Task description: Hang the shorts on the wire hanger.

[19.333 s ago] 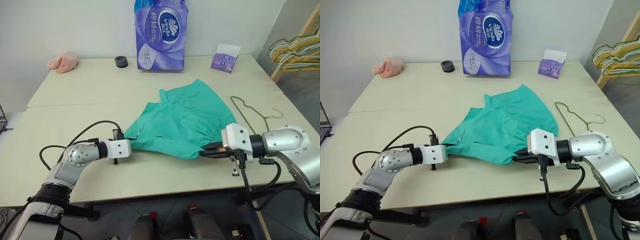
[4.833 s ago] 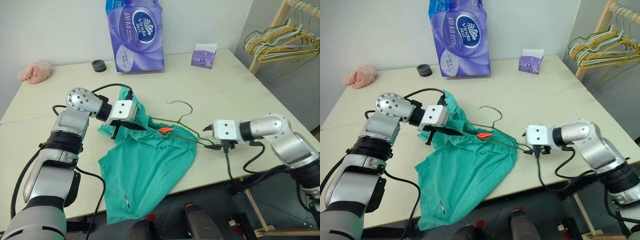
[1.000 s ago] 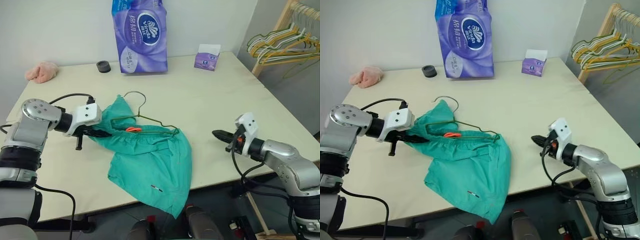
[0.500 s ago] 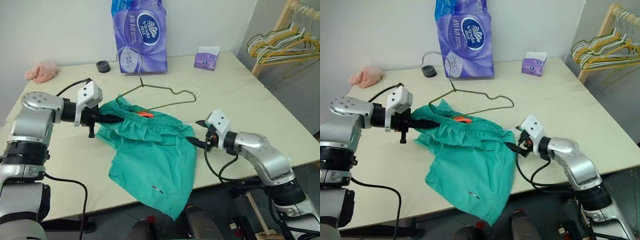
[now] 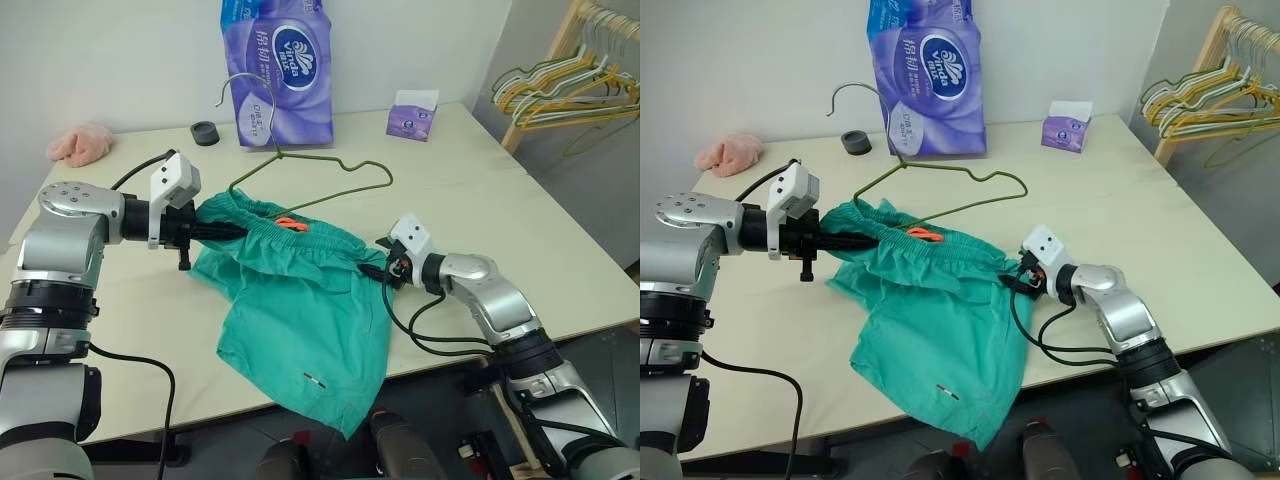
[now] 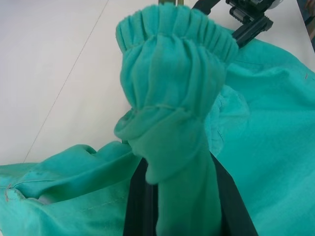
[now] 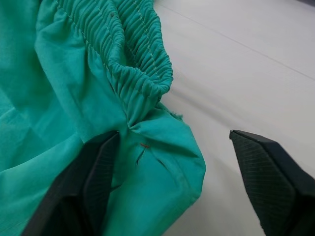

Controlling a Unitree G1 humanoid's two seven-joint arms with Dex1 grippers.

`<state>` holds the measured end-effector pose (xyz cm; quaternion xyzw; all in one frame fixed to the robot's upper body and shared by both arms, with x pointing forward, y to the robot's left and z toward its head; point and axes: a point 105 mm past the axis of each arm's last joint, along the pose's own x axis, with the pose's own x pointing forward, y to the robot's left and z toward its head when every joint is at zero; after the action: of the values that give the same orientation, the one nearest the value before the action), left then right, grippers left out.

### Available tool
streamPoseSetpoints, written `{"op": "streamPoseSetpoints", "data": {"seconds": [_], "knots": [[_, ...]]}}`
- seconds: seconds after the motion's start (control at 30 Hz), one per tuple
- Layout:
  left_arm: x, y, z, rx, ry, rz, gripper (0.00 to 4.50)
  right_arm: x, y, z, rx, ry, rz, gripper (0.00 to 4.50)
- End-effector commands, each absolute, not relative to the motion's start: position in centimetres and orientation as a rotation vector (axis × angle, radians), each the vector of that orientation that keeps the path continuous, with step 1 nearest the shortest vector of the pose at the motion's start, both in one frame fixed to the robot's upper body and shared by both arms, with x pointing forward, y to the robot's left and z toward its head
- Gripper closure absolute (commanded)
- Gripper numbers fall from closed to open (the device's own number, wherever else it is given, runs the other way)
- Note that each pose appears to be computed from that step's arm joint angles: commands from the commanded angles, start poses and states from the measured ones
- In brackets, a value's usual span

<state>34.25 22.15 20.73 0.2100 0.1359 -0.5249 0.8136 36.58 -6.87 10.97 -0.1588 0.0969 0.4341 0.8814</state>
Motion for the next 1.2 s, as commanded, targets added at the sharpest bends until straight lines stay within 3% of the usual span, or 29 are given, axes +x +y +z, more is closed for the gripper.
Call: {"op": "streamPoseSetpoints", "data": {"seconds": [0.03,0.27,0.43,0.8,1.2], "knots": [[34.1,22.1,22.6,0.484,0.215,-1.115,4.50,36.9,-5.8,12.9,-0.327,0.115,0.917,2.21],[34.1,22.4,22.6,0.498,0.220,-1.107,4.50,36.9,-5.3,13.3,-0.204,0.077,0.870,4.49],[34.1,23.0,22.7,0.476,0.219,-1.086,4.50,37.5,-7.6,14.8,0.004,0.057,0.745,4.49],[33.2,23.8,22.4,0.421,0.275,-1.114,4.50,37.3,-14.1,15.8,0.087,0.076,0.544,4.49],[32.1,24.6,21.7,0.543,0.381,-1.190,4.50,36.1,-14.9,15.9,0.182,0.153,0.544,4.49]]}}
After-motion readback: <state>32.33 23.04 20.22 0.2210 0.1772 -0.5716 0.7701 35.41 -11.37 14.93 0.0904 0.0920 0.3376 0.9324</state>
